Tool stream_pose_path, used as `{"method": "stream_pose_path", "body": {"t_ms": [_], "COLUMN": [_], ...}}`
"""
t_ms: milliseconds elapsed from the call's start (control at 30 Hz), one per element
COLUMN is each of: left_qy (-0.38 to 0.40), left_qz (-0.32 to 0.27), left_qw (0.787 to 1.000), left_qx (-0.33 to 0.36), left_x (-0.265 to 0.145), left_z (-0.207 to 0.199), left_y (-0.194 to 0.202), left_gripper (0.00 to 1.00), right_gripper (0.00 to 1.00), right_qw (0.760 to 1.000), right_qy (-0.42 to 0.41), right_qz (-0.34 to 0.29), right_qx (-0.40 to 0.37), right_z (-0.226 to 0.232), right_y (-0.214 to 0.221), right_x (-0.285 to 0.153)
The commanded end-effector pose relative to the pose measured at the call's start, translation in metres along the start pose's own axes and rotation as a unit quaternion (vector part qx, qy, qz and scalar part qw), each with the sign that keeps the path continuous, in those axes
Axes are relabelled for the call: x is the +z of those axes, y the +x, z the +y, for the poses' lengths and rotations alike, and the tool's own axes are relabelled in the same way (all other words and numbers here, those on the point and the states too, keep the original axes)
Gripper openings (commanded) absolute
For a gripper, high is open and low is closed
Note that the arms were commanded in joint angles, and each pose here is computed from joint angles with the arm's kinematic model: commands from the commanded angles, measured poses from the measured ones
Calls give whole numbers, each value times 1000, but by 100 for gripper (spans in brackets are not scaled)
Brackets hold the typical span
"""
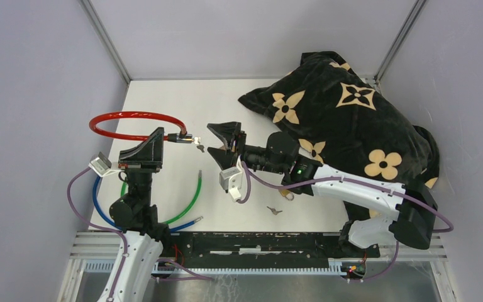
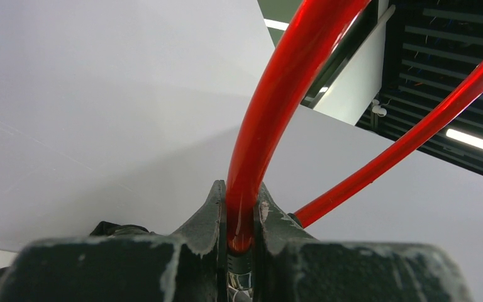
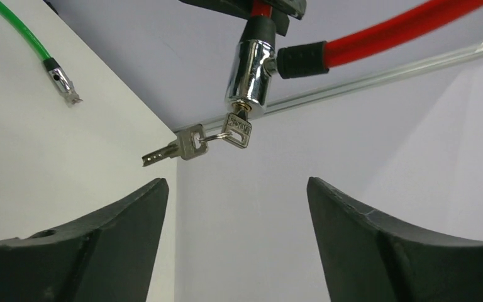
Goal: Lock with the key
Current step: Lock the lock.
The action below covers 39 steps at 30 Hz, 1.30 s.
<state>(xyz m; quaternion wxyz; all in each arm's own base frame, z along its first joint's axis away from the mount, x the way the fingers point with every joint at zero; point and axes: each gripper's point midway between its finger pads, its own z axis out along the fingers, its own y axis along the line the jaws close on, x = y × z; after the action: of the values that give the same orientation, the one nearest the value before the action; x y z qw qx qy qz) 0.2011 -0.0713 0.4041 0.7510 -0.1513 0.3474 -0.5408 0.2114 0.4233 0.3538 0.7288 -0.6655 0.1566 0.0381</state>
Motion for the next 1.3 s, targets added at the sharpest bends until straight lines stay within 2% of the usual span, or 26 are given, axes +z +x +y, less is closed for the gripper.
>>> {"method": "stream_pose_path", "body": {"t_ms": [0,100,233,367,467,567,733,1033,1067,1133,1267], "left_qy": [39,37,36,35,35,35,36,28,26,25,25], "left_qz": [-22,-21,-22,-22,-21,-22,-22,-17,-17,-16,-17], "left_qw": [999,999,999,999,999,999,999,999,999,1000,999], "left_qx": [13,13,13,13,12,12,12,10,10,10,11], "left_x": [6,6,6,6,6,5,5,4,4,4,4], "left_z": [-25,-24,-24,-23,-23,-23,-24,-19,-18,-18,-18], "left_y": [-14,-14,-14,-14,-14,-14,-14,-11,-11,-11,-11], "left_gripper": [2,2,2,2,2,2,2,2,2,2,2], "right_gripper": [92,98,98,98,98,96,89,79,77,64,27], "right_qw": [997,992,970,937,909,884,860,854,854,855,856], "right_qy": [30,0,-42,-77,-38,1,44,96,95,93,94], "right_qz": [11,-5,-2,-64,-106,-114,-114,-110,-108,-105,-100], "right_qx": [66,127,241,334,402,454,496,500,500,499,498], "right_z": [-25,-19,-16,-30,-56,-81,-90,-110,-111,-112,-117], "right_y": [-5,-17,-28,-64,-79,-78,-72,-59,-57,-55,-52], "right_x": [-15,-20,-19,-15,-7,7,27,47,52,59,64]}}
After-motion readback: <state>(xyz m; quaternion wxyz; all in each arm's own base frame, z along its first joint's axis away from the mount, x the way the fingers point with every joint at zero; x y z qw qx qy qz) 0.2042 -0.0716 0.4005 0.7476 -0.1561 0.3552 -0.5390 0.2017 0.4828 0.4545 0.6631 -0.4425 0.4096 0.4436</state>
